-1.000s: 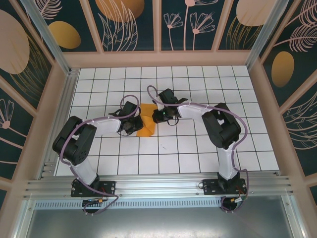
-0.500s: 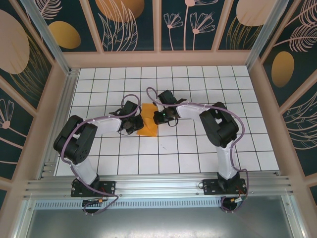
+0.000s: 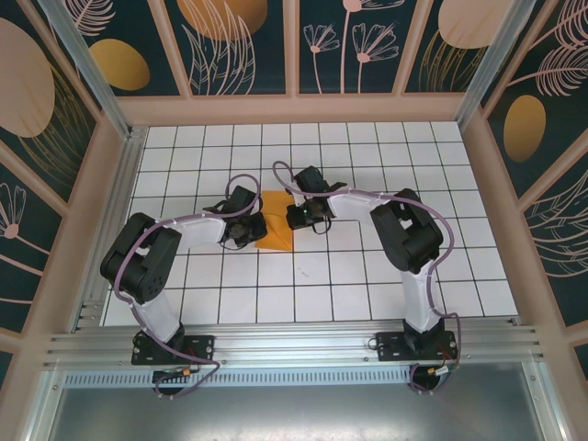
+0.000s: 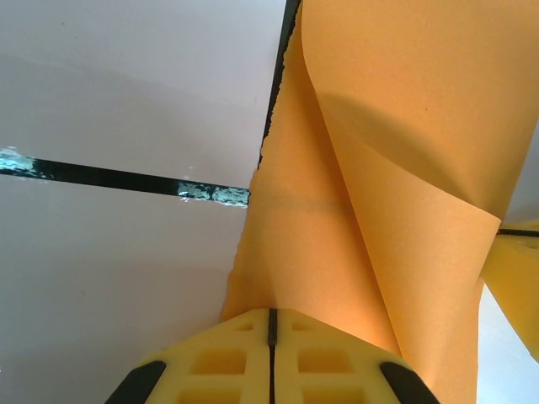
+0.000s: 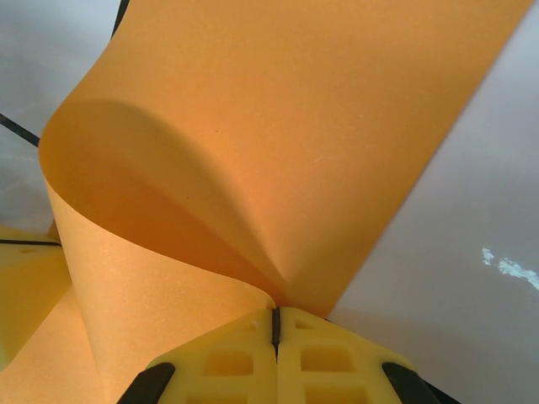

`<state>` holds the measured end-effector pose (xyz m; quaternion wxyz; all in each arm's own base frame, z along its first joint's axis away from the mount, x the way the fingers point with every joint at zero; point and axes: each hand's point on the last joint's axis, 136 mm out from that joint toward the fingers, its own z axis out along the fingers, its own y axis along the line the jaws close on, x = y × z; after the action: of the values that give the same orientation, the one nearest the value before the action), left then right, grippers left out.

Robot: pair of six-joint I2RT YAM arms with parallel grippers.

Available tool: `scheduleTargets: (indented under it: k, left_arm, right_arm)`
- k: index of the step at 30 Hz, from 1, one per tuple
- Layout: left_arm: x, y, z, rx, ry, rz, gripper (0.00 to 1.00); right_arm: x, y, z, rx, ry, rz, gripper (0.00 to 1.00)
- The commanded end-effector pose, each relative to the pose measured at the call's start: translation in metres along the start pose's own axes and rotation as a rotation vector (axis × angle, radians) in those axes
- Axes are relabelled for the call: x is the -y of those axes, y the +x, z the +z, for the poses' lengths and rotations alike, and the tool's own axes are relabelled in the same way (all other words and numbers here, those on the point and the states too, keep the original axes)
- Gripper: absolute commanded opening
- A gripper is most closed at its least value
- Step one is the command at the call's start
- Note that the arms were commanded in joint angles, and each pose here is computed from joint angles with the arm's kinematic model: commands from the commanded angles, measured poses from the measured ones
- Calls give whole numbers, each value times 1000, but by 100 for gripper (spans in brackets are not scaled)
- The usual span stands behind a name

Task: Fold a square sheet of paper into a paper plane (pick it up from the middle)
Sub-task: Fold the triangle a second time at the center of the table.

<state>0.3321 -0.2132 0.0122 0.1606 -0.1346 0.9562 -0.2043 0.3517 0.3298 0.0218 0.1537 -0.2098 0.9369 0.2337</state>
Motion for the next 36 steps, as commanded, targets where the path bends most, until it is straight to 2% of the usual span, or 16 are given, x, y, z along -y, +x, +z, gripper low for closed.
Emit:
scheduleTargets:
  k: [1, 22, 31, 36]
  left_arm:
    - [-23, 20, 9, -80, -81, 5, 8]
    - [-22, 20, 10, -83, -74, -4, 8]
    - [-19, 19, 9, -80, -64, -2, 9]
    - [-3, 8, -2, -52, -16, 2, 11]
  right_arm:
    - [7, 0, 0, -1, 22, 21, 0]
    - [-7, -6, -17, 72, -42, 15, 0]
    - [1, 0, -8, 45, -14, 32, 0]
    - [8, 7, 0, 15, 11, 47, 0]
